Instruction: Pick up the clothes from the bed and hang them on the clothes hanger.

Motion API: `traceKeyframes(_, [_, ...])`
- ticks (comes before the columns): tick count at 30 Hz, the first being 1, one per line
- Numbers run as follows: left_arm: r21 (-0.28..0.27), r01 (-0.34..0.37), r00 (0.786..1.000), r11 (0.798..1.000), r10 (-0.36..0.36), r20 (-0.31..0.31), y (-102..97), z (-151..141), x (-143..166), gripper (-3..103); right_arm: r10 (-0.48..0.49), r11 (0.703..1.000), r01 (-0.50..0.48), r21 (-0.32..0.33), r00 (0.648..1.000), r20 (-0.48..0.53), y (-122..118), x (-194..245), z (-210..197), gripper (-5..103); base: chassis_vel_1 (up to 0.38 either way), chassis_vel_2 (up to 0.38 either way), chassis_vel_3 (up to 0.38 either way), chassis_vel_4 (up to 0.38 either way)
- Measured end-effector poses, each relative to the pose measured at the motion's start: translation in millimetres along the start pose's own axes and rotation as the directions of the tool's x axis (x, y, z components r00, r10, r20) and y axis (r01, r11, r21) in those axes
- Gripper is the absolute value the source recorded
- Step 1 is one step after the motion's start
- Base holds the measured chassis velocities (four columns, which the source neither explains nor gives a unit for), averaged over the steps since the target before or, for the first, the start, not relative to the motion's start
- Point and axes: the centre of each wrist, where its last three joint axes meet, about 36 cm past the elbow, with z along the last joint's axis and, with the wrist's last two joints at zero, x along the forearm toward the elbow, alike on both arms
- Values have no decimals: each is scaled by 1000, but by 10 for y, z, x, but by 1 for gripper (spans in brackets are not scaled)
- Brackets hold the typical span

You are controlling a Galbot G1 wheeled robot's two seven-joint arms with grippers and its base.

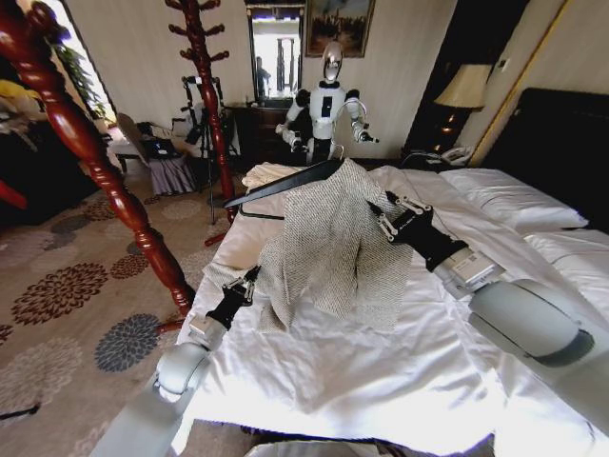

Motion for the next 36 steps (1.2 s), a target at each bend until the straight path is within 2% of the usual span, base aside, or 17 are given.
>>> traceKeyframes(4, [13, 22, 1000, 1000, -22, 18, 205, -110, -8, 0, 0, 1000, 0, 2, 1000, 4, 0, 3, -13, 23, 0, 0, 0, 0])
traceKeyframes(9, [60, 58, 998, 996, -59, 18, 466, -210, -32, 0, -2, 1000, 2, -1, 1000, 10, 18, 13, -31, 23, 0, 0, 0, 0])
traceKeyframes(15, [85, 74, 997, 994, -72, -25, 484, 20, -55, -2, -10, 1000, 10, -8, 1000, 26, 39, 35, -87, 23, 0, 0, 0, 0])
traceKeyframes(17, [80, 87, 996, 993, -85, -27, 478, 50, -62, 3, -10, 1000, 11, -9, 1000, 28, 37, 38, -98, 23, 0, 0, 0, 0])
traceKeyframes(20, [44, 168, 985, 985, -166, -37, 475, 113, -83, 19, -13, 1000, 14, -10, 999, 40, 19, 52, -152, 23, 0, 0, 0, 0])
traceKeyframes(21, [44, 168, 985, 985, -166, -37, 475, 113, -83, 19, -13, 1000, 14, -10, 999, 40, 19, 52, -152, 23, 0, 0, 0, 0])
traceKeyframes(22, [29, 189, 981, 981, -188, -40, 492, 115, -87, 19, -14, 1000, 14, -12, 999, 43, 17, 55, -164, 23, 0, 0, 0, 0])
traceKeyframes(23, [5, 216, 975, 976, -216, -44, 531, 112, -93, 30, -15, 1000, 15, -14, 999, 45, 16, 59, -177, 23, 0, 0, 0, 0])
traceKeyframes(24, [-9, 230, 972, 973, -230, -42, 568, 101, -101, 30, -16, 1000, 16, -15, 999, 46, 17, 61, -182, 23, 0, 0, 0, 0])
traceKeyframes(26, [6, 215, 976, 977, -214, -36, 579, 52, -90, 41, -14, 1000, 15, -15, 999, 45, 16, 60, -181, 23, 0, 0, 0, 0])
traceKeyframes(27, [6, 215, 976, 977, -214, -36, 579, 52, -90, 41, -14, 1000, 15, -15, 999, 45, 16, 60, -181, 23, 0, 0, 0, 0])
traceKeyframes(30, [100, 59, 998, 993, -58, -12, 337, -139, 72, 57, -4, 1000, 4, -13, 999, 31, -17, 34, -131, 23, 0, 0, 0, 0])
traceKeyframes(31, [117, 8, 1000, 993, -8, -5, 259, -181, 129, 57, -2, 1000, 2, -11, 1000, 29, -26, 27, -124, 23, 0, 0, 0, 0])
traceKeyframes(32, [117, 8, 1000, 993, -8, -5, 259, -181, 129, 57, -2, 1000, 2, -11, 1000, 29, -26, 27, -124, 23, 0, 0, 0, 0])
traceKeyframes(33, [131, -47, 999, 990, 47, 4, 187, -219, 184, 62, 0, 1000, 1, -11, 1000, 29, -34, 23, -122, 23, 0, 0, 0, 0])
traceKeyframes(34, [143, -171, 985, 975, 169, 26, 47, -285, 288, 68, -1, 1000, 1, -11, 1000, 31, -45, 20, -129, 23, 0, 0, 0, 0])
traceKeyframes(36, [130, -279, 960, 951, 277, 33, -57, -311, 372, 74, -3, 1000, 4, -12, 999, 35, -52, 22, -149, 23, 0, 0, 0, 0])
